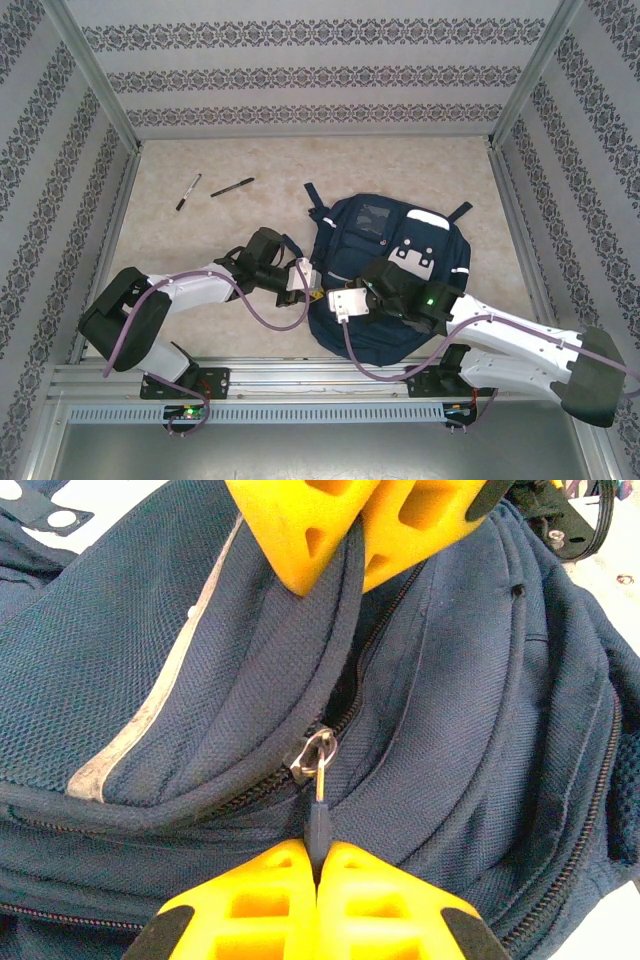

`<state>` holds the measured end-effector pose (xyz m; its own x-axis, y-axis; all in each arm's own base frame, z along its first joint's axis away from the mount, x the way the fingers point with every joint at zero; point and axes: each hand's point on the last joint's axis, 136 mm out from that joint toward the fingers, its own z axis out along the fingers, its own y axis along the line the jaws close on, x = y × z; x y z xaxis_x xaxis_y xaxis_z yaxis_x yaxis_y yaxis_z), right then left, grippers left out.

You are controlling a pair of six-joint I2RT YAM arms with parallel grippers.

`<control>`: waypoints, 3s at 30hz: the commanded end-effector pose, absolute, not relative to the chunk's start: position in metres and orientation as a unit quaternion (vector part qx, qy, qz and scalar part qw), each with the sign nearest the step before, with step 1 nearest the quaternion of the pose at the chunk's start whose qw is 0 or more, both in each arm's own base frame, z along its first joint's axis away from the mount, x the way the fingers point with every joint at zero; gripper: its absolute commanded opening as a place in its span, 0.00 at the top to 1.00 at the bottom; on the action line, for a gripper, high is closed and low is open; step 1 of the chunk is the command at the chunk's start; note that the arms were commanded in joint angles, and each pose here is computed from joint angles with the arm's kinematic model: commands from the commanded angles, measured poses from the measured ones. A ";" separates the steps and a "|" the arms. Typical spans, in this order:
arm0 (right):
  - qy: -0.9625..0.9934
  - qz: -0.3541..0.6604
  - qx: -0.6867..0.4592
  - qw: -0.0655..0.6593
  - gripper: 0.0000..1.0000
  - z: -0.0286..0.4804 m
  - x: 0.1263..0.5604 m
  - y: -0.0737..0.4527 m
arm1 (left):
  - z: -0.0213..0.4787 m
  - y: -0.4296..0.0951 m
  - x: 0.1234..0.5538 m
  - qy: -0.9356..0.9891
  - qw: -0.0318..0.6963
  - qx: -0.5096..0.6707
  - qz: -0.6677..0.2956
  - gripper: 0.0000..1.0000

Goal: Pack the student bag

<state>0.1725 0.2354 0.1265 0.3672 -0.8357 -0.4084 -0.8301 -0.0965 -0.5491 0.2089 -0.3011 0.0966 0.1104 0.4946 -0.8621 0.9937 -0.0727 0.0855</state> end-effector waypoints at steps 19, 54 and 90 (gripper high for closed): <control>0.462 0.096 -0.776 0.418 1.00 0.157 0.126 0.259 | 0.095 -0.276 0.320 0.677 0.402 0.584 -0.200 1.00; 0.816 0.307 -0.239 0.427 1.00 0.179 0.278 0.270 | 0.086 -0.041 0.512 0.986 0.147 0.080 0.010 0.07; 0.837 0.333 -0.186 0.392 1.00 0.199 0.308 0.285 | 0.053 -0.063 0.483 0.988 0.086 0.004 -0.126 0.99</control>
